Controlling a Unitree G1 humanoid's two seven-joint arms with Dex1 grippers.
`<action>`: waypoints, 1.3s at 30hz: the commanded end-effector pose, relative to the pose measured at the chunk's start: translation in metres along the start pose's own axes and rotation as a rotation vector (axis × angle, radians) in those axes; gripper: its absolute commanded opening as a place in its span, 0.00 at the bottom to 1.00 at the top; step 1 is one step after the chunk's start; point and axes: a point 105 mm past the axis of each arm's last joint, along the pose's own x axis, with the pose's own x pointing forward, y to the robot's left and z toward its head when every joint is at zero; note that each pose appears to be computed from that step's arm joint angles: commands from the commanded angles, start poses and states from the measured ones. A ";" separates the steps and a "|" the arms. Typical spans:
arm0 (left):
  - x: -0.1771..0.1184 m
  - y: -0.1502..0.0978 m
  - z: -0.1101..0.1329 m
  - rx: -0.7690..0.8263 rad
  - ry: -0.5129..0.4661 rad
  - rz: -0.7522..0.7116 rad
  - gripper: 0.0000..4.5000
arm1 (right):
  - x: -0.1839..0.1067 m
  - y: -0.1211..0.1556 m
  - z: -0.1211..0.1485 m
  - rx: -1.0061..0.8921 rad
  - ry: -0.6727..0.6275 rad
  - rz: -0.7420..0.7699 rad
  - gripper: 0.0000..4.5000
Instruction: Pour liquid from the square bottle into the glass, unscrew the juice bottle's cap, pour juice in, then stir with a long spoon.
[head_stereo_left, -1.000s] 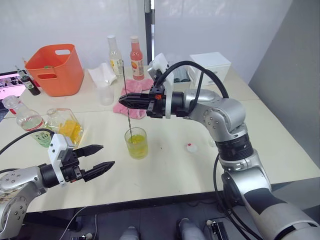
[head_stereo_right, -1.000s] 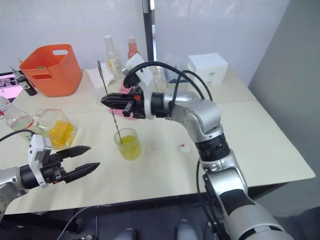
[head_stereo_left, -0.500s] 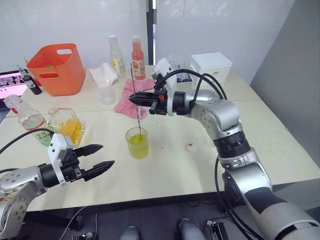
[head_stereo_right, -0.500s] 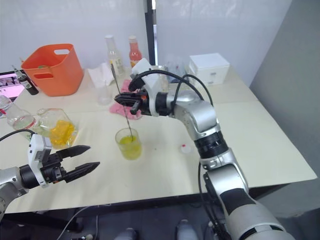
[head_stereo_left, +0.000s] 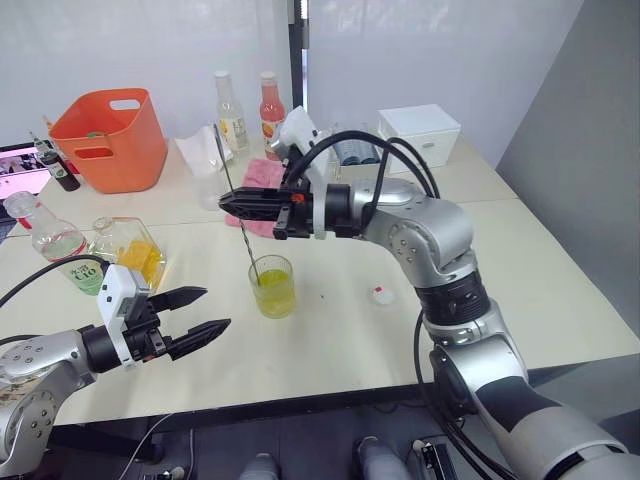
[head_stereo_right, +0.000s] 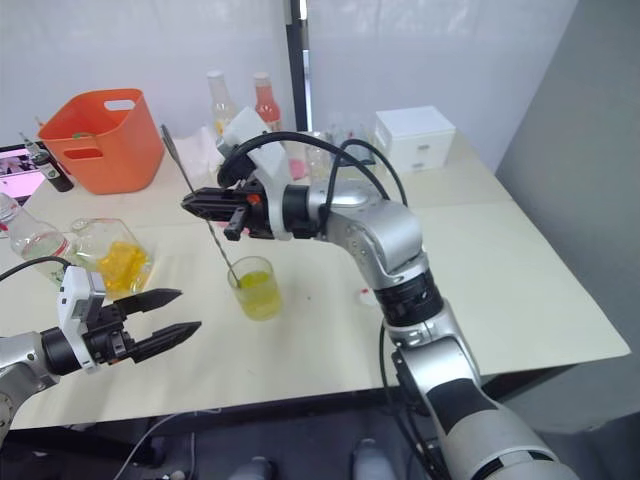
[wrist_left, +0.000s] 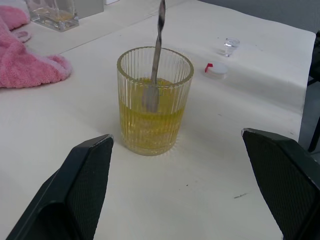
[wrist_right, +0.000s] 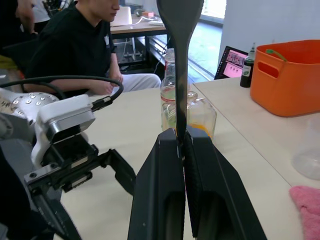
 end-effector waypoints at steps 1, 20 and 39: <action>0.002 -0.004 0.011 0.038 -0.021 -0.013 0.96 | -0.003 -0.015 0.013 -0.049 -0.057 -0.070 0.00; 0.002 -0.003 0.013 0.038 -0.026 -0.011 0.96 | -0.028 0.020 0.002 -0.069 0.078 0.102 0.00; 0.002 -0.003 0.014 0.036 -0.024 -0.009 0.96 | -0.030 -0.020 0.010 -0.071 0.002 -0.055 0.00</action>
